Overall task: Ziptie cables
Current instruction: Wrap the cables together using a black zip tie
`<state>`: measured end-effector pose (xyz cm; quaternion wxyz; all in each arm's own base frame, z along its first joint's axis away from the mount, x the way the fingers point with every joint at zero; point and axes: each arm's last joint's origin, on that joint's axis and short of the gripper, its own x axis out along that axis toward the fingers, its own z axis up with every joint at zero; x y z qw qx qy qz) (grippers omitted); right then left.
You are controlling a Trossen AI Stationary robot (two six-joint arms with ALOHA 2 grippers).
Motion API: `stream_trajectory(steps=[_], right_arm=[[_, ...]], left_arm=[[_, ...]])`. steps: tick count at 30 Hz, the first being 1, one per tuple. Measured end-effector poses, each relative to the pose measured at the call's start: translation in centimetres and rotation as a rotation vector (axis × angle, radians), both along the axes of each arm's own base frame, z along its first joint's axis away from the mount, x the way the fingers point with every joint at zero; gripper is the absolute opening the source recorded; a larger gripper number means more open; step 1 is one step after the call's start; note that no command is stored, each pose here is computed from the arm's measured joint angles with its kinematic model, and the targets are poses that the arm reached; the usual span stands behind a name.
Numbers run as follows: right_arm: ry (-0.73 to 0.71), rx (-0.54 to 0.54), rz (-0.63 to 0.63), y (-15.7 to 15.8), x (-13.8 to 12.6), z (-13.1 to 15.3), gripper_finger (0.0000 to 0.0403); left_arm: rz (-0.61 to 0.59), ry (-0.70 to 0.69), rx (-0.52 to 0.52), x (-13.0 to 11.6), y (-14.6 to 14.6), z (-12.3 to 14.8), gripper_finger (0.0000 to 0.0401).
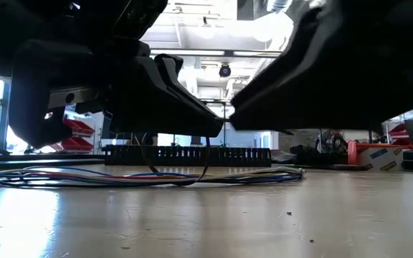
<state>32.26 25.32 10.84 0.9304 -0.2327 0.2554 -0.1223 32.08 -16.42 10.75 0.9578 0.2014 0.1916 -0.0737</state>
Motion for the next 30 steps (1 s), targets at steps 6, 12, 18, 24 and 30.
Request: stream_trajectory(steps=[6,12,18,24,30], right_arm=[[0.006,0.022,-0.061,-1.4,0.8,-0.2,0.0128],[0.008,0.019,-0.059,-1.4,0.8,-0.2,0.0059],[-0.001,0.038,-0.066,-1.3,0.7,-0.2,0.0006],[-0.053,0.169,-0.120,-0.2,-0.4,-0.4,0.0002],[-0.085,0.273,-0.210,1.5,-3.6,-1.1,0.0001]], left_arm=[[0.006,0.000,-0.006,0.0,0.0,0.0,0.0011],[0.014,0.001,-0.022,0.0,0.0,0.0,0.0013],[0.025,-0.001,-0.025,0.0,0.0,0.0,0.0013],[0.039,-0.006,-0.019,0.0,0.0,0.0,0.0014],[0.044,-0.005,-0.008,0.0,0.1,0.0,0.0014]])
